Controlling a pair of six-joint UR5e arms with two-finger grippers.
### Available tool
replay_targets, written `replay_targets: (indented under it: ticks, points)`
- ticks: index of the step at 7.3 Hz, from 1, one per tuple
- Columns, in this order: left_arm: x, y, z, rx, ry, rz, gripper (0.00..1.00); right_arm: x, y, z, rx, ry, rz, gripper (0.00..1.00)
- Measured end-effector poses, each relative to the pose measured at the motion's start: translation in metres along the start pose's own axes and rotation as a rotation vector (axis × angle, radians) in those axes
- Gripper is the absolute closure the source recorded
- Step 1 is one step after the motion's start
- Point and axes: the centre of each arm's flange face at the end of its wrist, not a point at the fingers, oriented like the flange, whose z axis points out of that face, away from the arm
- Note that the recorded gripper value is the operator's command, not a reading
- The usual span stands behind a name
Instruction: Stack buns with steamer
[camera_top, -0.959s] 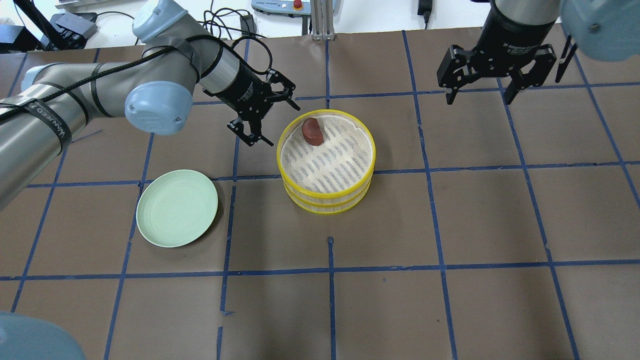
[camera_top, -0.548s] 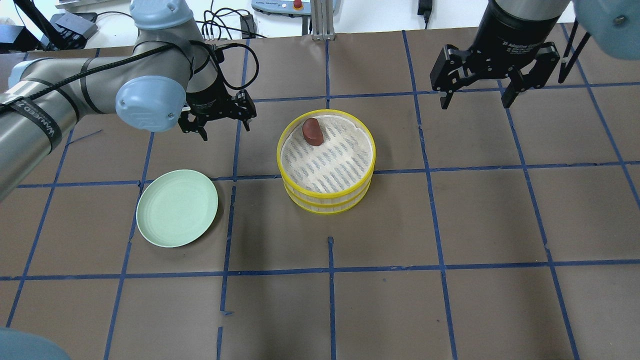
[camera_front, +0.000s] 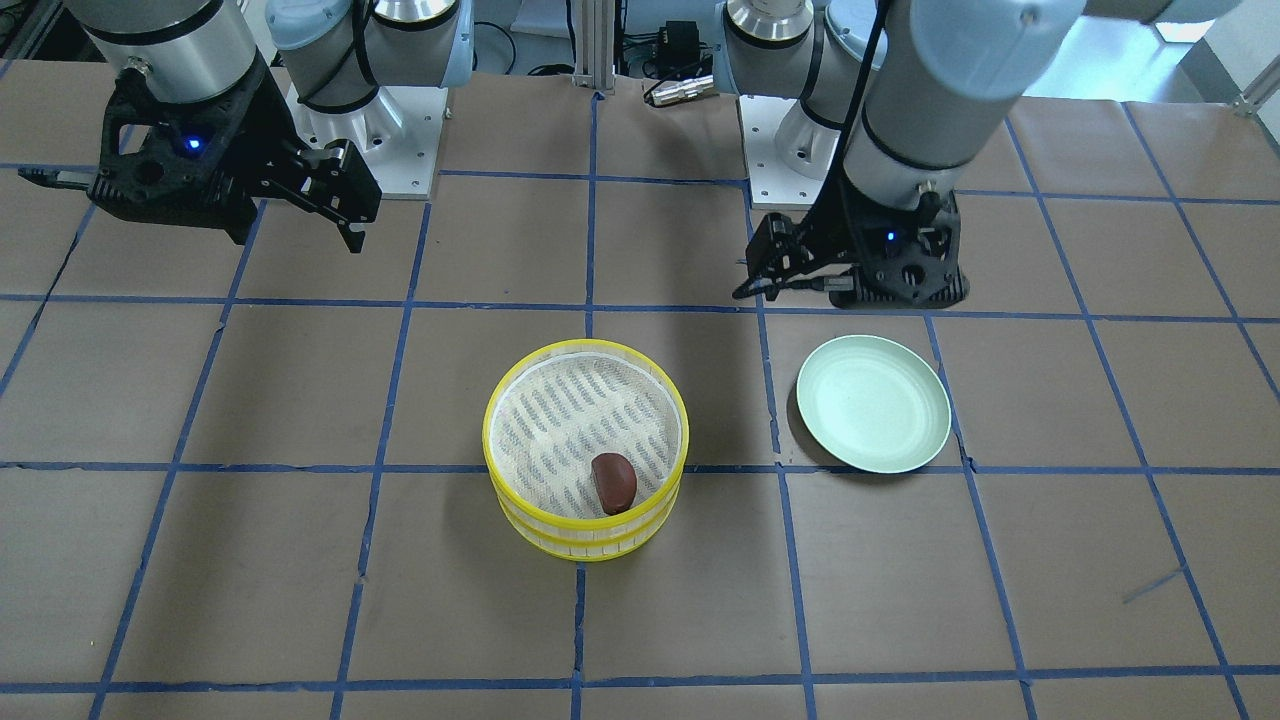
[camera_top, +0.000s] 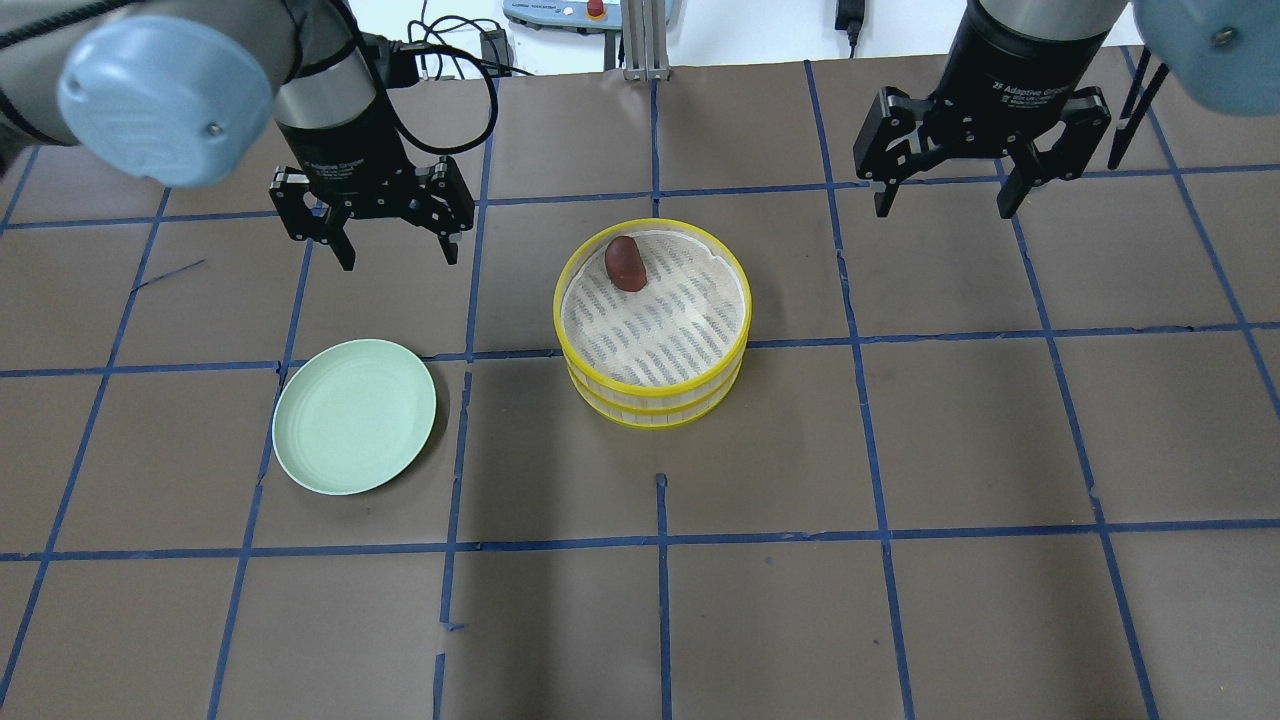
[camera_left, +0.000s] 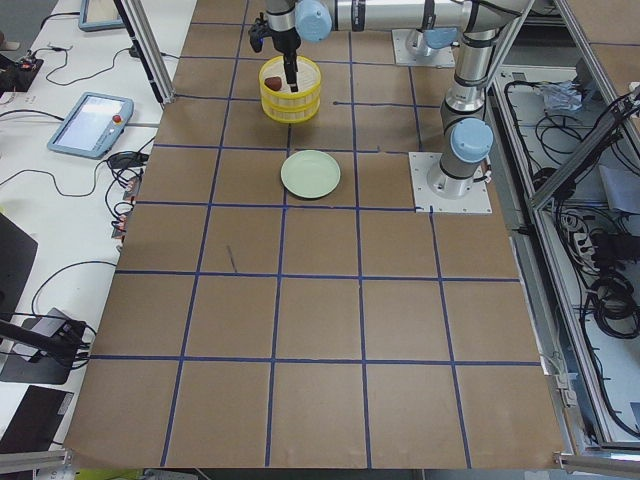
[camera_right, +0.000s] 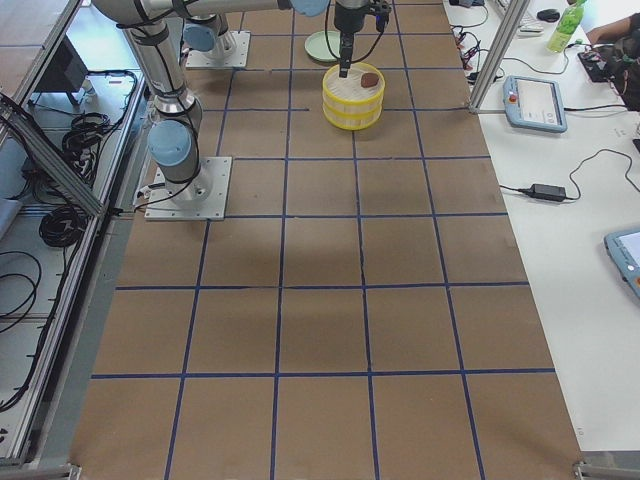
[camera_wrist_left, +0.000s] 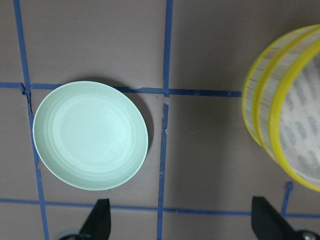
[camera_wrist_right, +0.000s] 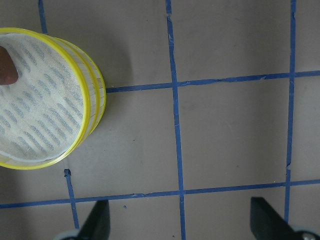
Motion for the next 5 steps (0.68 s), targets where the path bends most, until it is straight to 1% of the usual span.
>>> replay_targets:
  ticks: [1, 2, 5]
  points:
    - [0.001, 0.011, -0.011, 0.010, 0.035, 0.002, 0.00, 0.000, 0.000, 0.000, 0.000, 0.000, 0.001, 0.00]
    - [0.000, 0.019, -0.016, 0.016, 0.044, 0.001, 0.00, 0.000, 0.001, -0.001, 0.001, 0.001, 0.001, 0.00]
    - [0.003, 0.029, -0.011, 0.052, 0.042, 0.013, 0.00, 0.001, 0.000, -0.001, 0.003, 0.009, 0.002, 0.00]
